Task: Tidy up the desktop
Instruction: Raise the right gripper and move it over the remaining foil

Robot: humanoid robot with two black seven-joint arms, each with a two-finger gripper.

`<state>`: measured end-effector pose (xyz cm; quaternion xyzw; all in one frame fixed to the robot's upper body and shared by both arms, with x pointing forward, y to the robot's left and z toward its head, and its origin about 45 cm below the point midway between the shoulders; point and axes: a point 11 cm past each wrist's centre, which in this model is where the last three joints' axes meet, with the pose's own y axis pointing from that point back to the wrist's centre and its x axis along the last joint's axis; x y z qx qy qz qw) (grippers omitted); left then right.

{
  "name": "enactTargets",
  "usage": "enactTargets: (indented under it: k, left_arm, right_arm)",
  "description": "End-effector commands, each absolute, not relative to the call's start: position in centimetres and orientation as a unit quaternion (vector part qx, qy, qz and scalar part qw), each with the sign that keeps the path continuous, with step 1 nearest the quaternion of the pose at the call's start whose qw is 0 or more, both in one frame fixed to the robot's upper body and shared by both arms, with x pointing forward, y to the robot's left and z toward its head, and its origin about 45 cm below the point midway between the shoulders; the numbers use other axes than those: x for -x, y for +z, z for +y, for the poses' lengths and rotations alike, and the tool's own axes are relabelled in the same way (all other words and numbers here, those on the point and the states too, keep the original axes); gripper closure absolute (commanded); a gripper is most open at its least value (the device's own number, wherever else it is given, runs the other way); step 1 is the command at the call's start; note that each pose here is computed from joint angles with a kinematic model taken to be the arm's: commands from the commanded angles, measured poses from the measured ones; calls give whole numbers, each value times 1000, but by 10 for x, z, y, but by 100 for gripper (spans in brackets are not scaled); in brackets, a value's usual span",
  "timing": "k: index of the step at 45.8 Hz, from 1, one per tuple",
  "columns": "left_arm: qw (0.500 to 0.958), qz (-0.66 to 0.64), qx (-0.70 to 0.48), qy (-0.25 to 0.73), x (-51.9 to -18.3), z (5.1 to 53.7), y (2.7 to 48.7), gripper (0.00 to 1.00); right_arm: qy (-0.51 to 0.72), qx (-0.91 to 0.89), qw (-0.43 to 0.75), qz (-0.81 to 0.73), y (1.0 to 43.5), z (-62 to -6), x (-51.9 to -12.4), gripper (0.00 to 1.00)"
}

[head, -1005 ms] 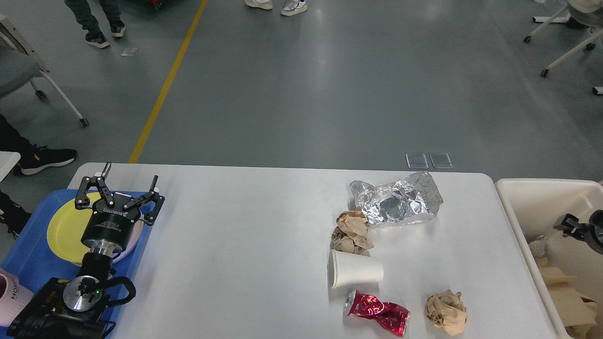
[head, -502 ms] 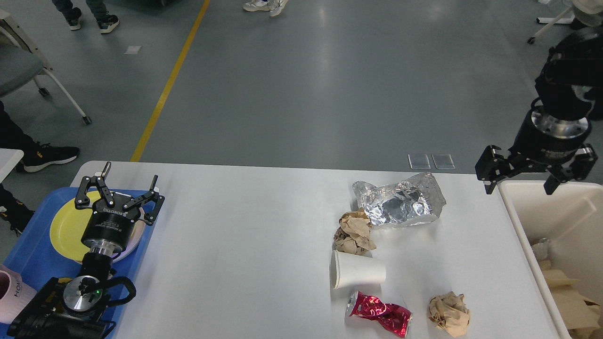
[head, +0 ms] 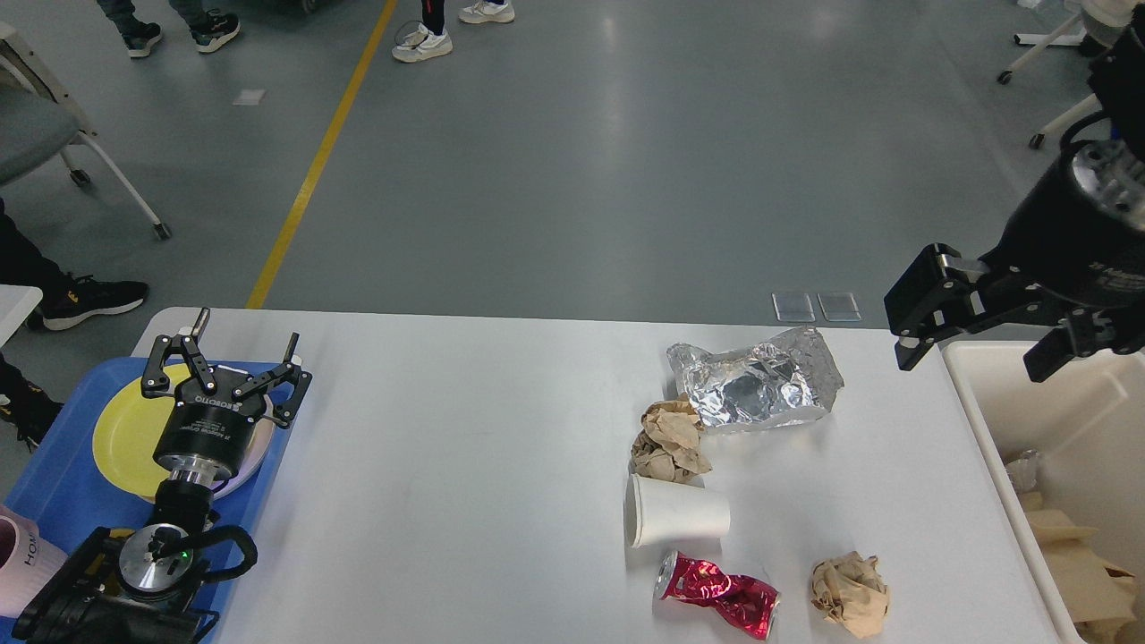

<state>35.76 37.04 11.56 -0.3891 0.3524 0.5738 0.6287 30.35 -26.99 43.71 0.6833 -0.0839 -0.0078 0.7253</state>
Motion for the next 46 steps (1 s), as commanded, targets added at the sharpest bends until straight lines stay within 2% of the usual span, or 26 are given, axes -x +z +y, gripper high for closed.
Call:
enactTargets:
  k: [1,7,15,26,33,40,46]
  left_arm:
    - [629,353,389,573,-358,370,115,3]
    - [629,352,389,574,-358,370,116,3]
    - [629,353,389,573,-358,370,115,3]
    - [629,353,389,573,-358,370,115,3]
    - [629,353,390,573,-358,370,116,3]
    - [629,353,389,573,-358,370,115,3]
    - [629,353,390,573,-358,370,116,3]
  right_arm:
    - [-11,-683,723,-98,433,-276,-307,2]
    - [-13,-680,724,-112,424,-282,-315,2]
    - [-43,-690,704,-163,386,-303,-336,3]
    - [-193,-751,572,-268,301,-320,-372,5]
    - [-246,-754,516,-323,244,-320,-384,4]
    - [-250,-729,513,-379,206,-324,-395,0]
    - [-233,-724,534,-370,151,-301,-404,0]
